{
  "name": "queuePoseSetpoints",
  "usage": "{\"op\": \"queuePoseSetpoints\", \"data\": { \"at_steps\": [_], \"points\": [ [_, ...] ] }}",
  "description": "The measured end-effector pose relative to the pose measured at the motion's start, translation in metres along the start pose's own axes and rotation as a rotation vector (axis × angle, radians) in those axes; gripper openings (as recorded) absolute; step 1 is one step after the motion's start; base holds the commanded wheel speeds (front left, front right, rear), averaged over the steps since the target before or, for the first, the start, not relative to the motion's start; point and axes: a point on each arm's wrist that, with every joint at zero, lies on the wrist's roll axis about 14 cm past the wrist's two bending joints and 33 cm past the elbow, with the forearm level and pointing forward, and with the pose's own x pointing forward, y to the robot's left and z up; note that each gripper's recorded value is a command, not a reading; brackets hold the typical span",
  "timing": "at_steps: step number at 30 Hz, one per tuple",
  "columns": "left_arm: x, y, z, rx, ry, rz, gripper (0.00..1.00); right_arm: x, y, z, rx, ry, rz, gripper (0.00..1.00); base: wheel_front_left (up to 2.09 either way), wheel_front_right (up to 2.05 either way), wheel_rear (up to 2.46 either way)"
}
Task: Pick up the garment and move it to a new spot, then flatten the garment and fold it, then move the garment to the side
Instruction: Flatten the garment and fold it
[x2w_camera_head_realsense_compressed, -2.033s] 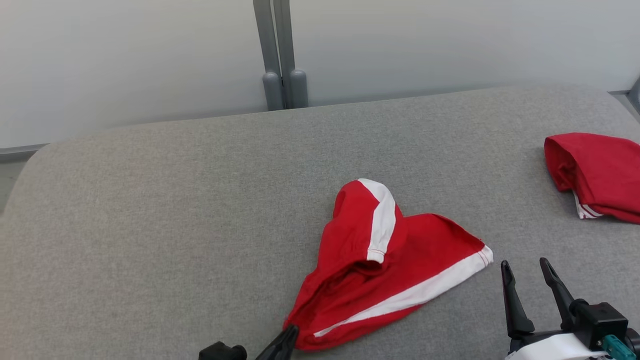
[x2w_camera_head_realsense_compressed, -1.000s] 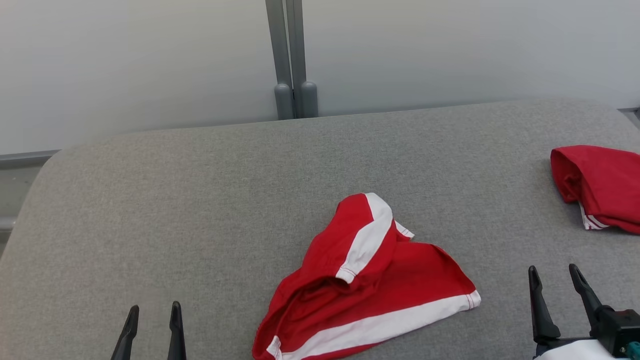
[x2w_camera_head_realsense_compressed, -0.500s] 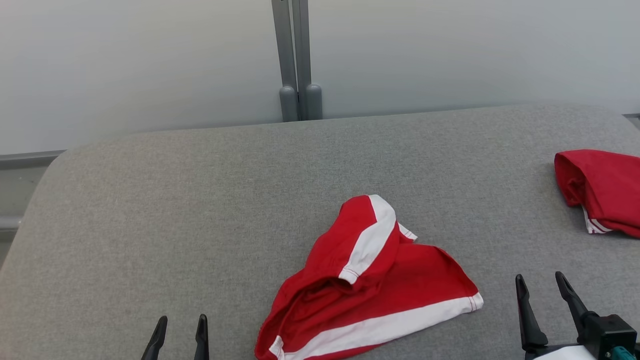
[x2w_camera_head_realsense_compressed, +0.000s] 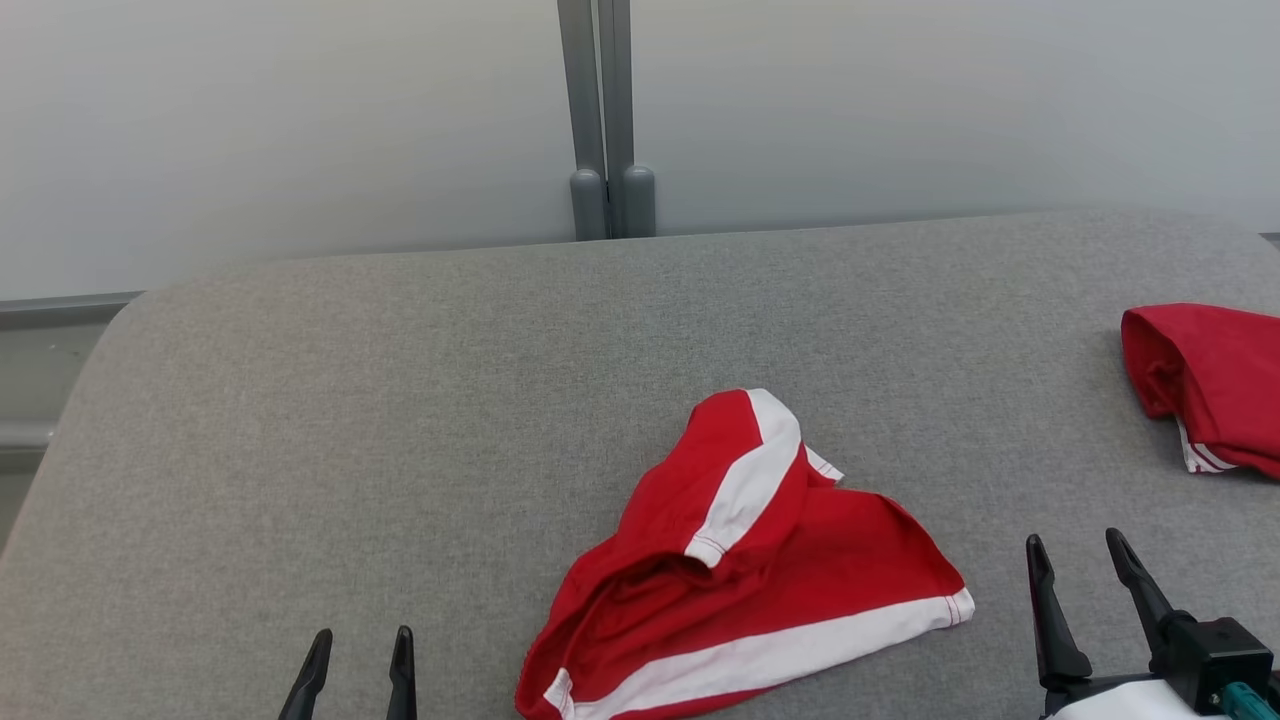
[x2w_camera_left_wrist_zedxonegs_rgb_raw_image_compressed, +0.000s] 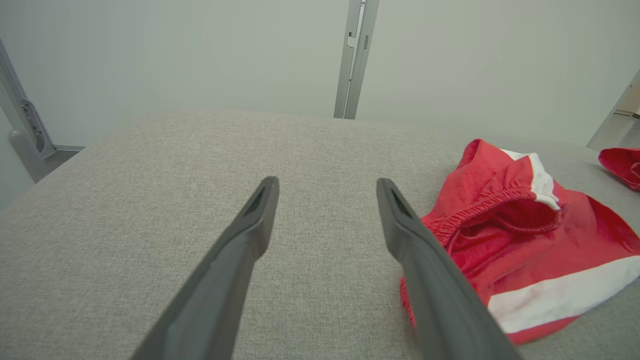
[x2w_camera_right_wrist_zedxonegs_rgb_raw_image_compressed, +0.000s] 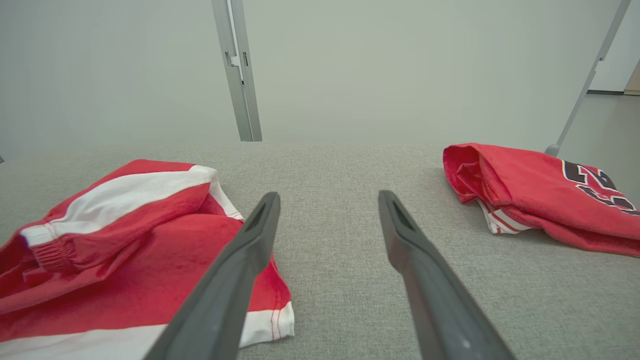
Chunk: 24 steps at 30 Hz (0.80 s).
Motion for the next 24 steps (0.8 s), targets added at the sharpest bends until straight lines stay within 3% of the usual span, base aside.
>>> {"op": "queuePoseSetpoints", "data": {
  "at_steps": [11, 14, 17, 24],
  "points": [
    [0.003, -0.010, 0.007, 0.037, -0.018, -0.041, 1.00, 0.004, 0.012, -0.002, 0.009, 0.007, 0.045, 1.00, 0.00, 0.00, 0.00],
    [0.004, -0.027, 0.007, 0.030, -0.019, -0.090, 1.00, 0.001, 0.022, -0.028, 0.018, 0.093, 0.100, 1.00, 0.00, 0.00, 0.00],
    [-0.003, -0.058, -0.022, -0.003, 0.078, -0.193, 1.00, -0.006, 0.028, -0.067, -0.020, 0.242, 0.173, 1.00, 0.00, 0.00, 0.00],
    [-0.005, -0.088, -0.064, -0.022, 0.292, -0.305, 1.00, 0.017, 0.027, -0.093, -0.081, 0.372, 0.218, 1.00, 0.00, 0.00, 0.00]
  ]
}}
